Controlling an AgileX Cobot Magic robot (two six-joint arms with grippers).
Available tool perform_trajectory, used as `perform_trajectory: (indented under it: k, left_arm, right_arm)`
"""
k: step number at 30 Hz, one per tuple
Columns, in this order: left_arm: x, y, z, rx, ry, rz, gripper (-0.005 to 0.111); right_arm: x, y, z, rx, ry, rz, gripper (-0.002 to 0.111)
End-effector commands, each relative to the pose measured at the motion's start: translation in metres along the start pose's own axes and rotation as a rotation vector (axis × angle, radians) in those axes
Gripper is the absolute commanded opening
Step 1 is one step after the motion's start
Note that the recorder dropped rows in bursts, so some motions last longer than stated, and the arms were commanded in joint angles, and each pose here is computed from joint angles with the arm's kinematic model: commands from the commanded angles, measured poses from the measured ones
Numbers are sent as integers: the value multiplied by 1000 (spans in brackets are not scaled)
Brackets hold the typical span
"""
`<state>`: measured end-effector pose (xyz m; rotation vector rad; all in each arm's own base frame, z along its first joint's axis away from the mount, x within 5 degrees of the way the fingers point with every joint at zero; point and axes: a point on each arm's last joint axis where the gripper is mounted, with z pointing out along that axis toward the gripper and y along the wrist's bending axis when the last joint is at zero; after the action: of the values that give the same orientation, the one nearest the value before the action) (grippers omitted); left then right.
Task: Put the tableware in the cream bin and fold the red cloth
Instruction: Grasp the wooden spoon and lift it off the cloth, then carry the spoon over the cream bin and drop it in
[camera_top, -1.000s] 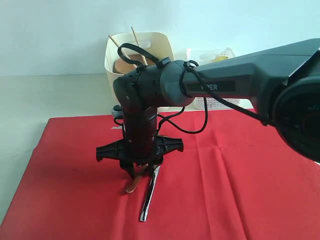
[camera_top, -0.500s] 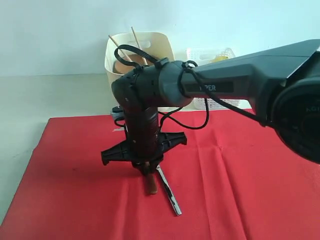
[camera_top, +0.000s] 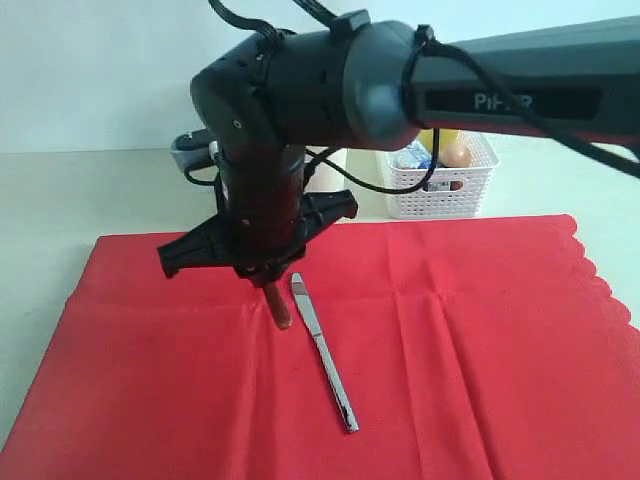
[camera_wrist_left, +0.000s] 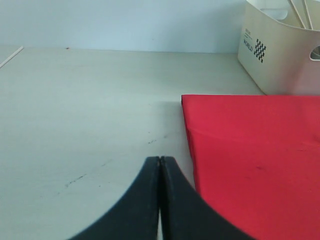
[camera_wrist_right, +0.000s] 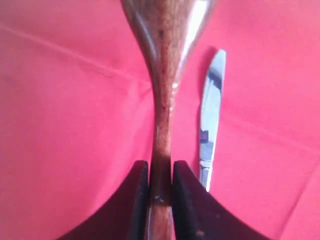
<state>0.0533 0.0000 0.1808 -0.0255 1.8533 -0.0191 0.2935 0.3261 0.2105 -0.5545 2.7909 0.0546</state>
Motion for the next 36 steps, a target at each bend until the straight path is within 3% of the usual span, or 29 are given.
perform_trajectory:
  k: [1, 12, 19, 36]
  left_arm:
    - [0, 0, 0, 1, -17, 4, 0]
    - [0, 0, 0, 1, -17, 4, 0]
    - [0, 0, 0, 1, -17, 4, 0]
    - [0, 0, 0, 1, -17, 4, 0]
  right_arm:
    - [1, 9, -31, -3, -94, -82, 0]
    - [-12, 9, -86, -39, -382, -239, 0]
    - [-25, 4, -98, 24, -546, -347, 0]
    - [-78, -81, -86, -77, -925, -261, 0]
